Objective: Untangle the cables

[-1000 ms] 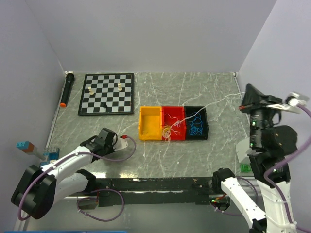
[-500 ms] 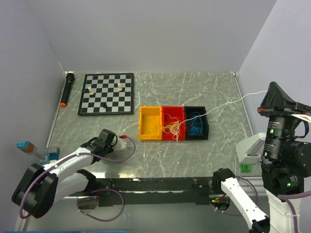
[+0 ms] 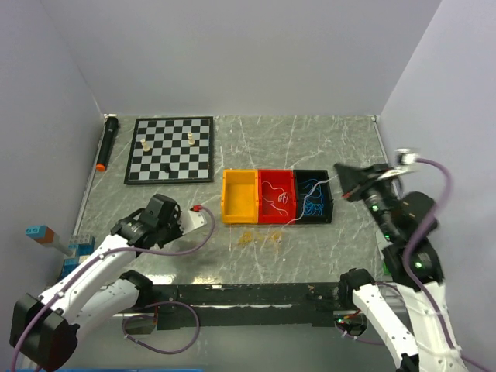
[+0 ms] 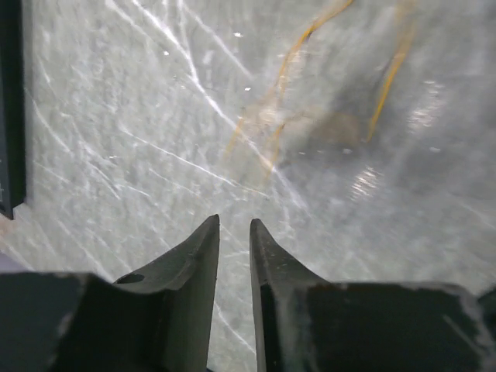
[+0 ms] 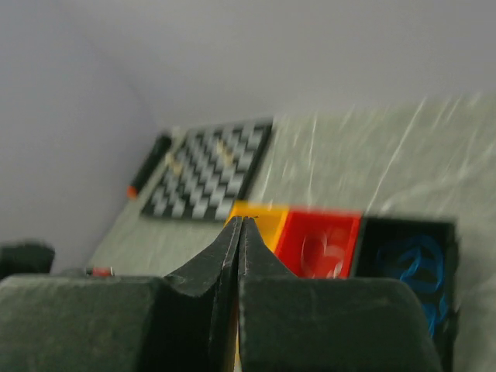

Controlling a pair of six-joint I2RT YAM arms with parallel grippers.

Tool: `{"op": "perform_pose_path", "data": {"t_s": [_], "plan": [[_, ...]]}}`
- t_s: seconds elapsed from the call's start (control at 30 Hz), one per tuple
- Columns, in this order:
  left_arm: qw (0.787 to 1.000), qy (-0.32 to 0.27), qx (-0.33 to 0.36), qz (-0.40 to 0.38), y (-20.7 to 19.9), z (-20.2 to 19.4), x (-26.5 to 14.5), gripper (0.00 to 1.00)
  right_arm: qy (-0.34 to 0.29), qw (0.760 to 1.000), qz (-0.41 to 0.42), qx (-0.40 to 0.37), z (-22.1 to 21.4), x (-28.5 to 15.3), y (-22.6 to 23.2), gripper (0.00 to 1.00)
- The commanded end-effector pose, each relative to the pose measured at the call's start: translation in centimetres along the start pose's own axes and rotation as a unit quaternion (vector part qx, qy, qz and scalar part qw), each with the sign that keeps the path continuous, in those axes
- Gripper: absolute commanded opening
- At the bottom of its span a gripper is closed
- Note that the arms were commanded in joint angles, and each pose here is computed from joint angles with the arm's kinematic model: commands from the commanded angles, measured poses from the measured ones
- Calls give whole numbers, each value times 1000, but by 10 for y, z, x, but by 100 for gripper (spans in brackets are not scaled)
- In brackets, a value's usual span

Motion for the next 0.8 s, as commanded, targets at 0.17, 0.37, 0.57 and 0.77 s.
{"op": "perform_pose_path", "data": {"t_s": [0.17,0.37,0.57,0.77], "plan": [[998,34,-5,-47,-6,-5,-11,40,134,983,98,76,-81,-5,7,0],[993,-71,-18,-90,16,72,-56,48,157,980,90,79,-94,-8,6,0],[966,-151,0,-212,-21,156,-59,48,146,984,80,64,-85,-9,6,0],[960,-109,94,-241,-83,189,-6,46,117,990,68,47,-68,-11,6,0]]}}
Point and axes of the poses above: each gripper's point midway between its finger pads, its own x axis out along the fingers, its own y axis along the line the jaws close on, z = x × y, the point moved 10 cm from there along -x, back along the fingers, and after that the axes turned 15 degrees about -x, right-handed, at the moved point
